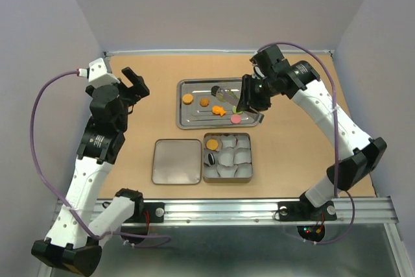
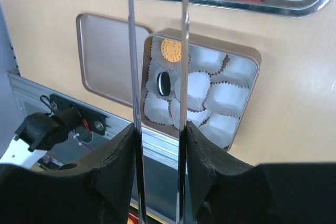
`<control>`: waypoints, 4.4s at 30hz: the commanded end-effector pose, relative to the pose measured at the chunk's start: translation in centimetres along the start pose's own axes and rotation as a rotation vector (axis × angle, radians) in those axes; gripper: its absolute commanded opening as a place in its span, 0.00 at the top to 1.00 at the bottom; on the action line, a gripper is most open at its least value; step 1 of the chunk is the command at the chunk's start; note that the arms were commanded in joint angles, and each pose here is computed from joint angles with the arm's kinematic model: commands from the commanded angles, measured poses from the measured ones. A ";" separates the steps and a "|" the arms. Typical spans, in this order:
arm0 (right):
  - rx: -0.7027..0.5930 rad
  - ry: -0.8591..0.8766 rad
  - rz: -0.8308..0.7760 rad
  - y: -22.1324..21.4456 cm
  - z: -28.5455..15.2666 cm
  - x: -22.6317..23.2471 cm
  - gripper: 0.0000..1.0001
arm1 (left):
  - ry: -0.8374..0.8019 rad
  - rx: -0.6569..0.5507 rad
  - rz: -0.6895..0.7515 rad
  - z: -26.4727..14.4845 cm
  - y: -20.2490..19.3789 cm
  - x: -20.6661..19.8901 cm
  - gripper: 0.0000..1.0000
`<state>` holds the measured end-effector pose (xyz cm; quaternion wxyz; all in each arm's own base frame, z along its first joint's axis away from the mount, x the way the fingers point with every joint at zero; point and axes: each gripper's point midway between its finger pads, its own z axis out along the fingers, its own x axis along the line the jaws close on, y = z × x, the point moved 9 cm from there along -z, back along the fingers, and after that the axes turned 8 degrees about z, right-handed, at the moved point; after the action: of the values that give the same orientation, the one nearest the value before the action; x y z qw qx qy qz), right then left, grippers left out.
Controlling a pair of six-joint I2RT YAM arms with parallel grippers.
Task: Pack the cookies
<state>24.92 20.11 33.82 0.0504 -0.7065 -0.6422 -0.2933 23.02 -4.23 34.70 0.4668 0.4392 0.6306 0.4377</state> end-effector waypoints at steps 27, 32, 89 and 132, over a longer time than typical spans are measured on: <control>0.416 0.222 -0.158 -16.1 -1.7 -2.3 0.56 | -0.213 0.126 -0.058 1.4 -2.8 -2.4 0.02; 0.446 0.186 -0.159 -17.0 -0.7 -2.8 0.57 | -0.212 0.131 -0.060 0.8 -3.5 -1.9 0.02; 0.385 -0.193 -0.408 -26.2 -1.3 3.4 0.46 | -0.244 0.209 -0.002 0.1 -7.5 -0.9 0.02; 0.610 -0.324 -0.436 -28.8 3.0 4.3 0.53 | -0.233 0.178 0.048 -2.2 -10.1 0.5 0.01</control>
<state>-0.46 30.81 23.67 0.0826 -0.5419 -0.8364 0.0028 19.32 -6.49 24.81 0.4705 0.5514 0.6106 0.3188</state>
